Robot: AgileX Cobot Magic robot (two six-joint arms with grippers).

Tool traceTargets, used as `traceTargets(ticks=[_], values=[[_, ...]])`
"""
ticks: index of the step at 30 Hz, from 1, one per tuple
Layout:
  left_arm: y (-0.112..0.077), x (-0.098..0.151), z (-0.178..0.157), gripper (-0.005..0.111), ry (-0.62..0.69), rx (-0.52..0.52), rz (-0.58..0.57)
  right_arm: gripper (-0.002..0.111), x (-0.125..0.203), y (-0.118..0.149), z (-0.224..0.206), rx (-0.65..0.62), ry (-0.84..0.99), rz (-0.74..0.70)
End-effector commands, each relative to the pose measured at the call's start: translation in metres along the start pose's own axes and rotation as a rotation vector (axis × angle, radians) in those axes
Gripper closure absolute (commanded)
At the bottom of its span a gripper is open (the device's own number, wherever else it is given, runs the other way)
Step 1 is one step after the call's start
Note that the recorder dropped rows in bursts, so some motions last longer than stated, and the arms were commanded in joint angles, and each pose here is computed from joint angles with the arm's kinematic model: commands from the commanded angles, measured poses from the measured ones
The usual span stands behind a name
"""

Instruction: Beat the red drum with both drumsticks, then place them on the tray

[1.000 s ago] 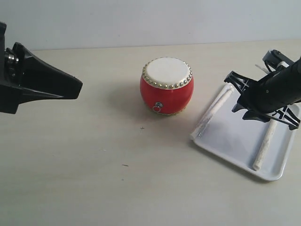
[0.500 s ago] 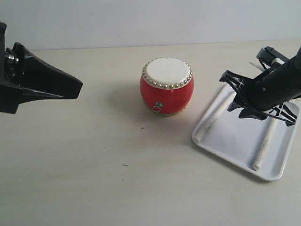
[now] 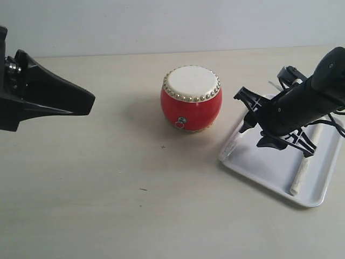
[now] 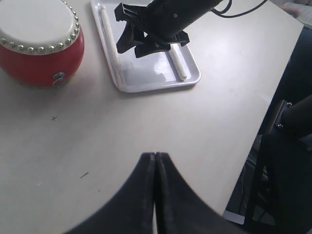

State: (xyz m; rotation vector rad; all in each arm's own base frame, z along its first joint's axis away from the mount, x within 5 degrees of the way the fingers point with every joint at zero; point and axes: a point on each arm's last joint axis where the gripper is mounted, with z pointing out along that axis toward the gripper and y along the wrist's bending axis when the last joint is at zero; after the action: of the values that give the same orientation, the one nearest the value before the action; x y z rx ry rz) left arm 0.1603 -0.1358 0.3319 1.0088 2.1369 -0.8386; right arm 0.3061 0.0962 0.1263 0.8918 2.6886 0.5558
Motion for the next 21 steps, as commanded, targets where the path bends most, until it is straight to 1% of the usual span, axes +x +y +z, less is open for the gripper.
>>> traceTargets(ticks=[1, 12, 21], values=[[-0.002, -0.002, -0.003, 0.107, -0.014, 0.007, -0.009, 0.062, -0.002, 0.003, 0.001, -0.018, -0.023, 0.027], [-0.002, -0.002, -0.003, 0.107, -0.015, 0.006, -0.009, 0.062, -0.003, 0.003, 0.006, -0.026, -0.025, 0.029], [-0.002, -0.002, -0.003, 0.107, -0.016, 0.005, -0.009, 0.062, -0.002, 0.002, 0.013, -0.043, -0.015, 0.080]])
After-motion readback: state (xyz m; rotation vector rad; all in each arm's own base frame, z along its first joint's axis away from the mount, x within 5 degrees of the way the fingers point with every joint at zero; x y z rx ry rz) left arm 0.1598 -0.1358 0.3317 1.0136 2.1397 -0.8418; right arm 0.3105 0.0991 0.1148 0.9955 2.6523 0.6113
